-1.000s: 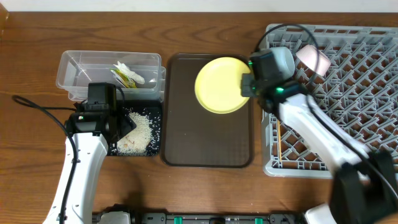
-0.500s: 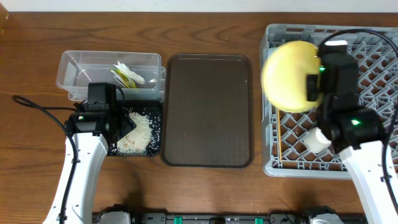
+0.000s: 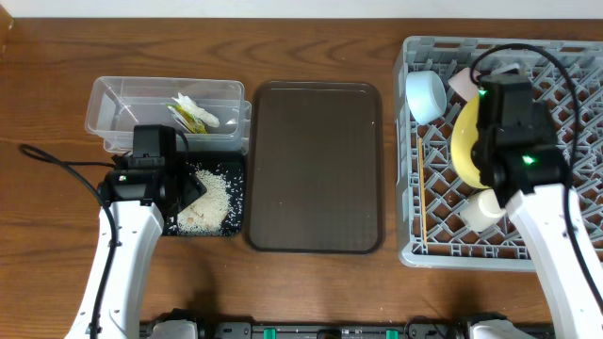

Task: Sort waste into correct bins and load items into the dishwasher rack
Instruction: 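Stand the yellow plate upright in the rack slots and release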

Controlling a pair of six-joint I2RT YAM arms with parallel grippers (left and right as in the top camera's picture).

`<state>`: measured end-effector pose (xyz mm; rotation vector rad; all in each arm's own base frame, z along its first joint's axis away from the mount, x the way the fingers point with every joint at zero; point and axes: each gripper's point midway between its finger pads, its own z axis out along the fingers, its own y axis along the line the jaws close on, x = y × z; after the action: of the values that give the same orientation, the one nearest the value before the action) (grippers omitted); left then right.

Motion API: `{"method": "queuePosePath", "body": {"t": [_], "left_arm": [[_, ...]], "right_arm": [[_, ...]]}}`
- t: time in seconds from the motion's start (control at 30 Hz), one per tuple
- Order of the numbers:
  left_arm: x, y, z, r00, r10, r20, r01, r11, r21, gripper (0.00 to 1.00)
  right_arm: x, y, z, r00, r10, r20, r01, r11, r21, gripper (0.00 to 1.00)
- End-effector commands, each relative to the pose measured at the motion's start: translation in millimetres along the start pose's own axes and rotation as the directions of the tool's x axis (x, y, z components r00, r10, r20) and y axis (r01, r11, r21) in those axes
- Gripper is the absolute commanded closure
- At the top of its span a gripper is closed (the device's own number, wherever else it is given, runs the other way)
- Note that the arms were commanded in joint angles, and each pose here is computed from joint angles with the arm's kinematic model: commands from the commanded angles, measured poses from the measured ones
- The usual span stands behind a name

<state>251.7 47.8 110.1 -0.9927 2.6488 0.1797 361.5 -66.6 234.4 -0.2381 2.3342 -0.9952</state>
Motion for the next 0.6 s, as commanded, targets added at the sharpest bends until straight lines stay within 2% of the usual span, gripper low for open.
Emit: {"method": "queuePosePath", "body": {"t": [0.0, 0.13, 0.17, 0.27, 0.4, 0.57], "left_arm": [[-4.5, 1.0, -2.8, 1.000, -0.013, 0.016, 0.013, 1.000, -0.001, 0.12], [-4.4, 1.0, -2.8, 1.000, -0.012, 0.015, 0.012, 1.000, -0.001, 0.12], [-4.5, 1.1, -2.8, 1.000, -0.012, 0.016, 0.012, 1.000, -0.001, 0.12], [-4.7, 0.8, -3.3, 1.000, -0.010, 0.017, 0.010, 1.000, 0.001, 0.12], [-4.6, -6.8, -8.7, 0.997, 0.074, 0.022, -0.074, 0.997, 0.036, 0.12], [-7.7, -34.4, -25.1, 0.968, 0.243, 0.065, -0.250, 0.958, 0.139, 0.12]], "right_arm": [[-2.0, 24.0, 8.9, 0.999, 0.031, -0.013, -0.032, 0.998, -0.061, 0.99], [-7.1, 45.9, 11.1, 0.992, 0.127, -0.016, -0.128, 0.983, -0.133, 0.98], [-8.5, 49.9, 10.1, 0.987, 0.162, -0.017, -0.163, 0.975, -0.153, 0.94], [-11.8, 58.9, 5.8, 0.962, 0.273, -0.029, -0.272, 0.936, -0.225, 0.66], [-13.1, 66.9, -3.3, 0.918, 0.391, -0.070, -0.390, 0.856, -0.338, 0.54], [-14.2, 70.7, -20.7, 0.851, 0.504, -0.150, -0.504, 0.701, -0.504, 0.37]]}}
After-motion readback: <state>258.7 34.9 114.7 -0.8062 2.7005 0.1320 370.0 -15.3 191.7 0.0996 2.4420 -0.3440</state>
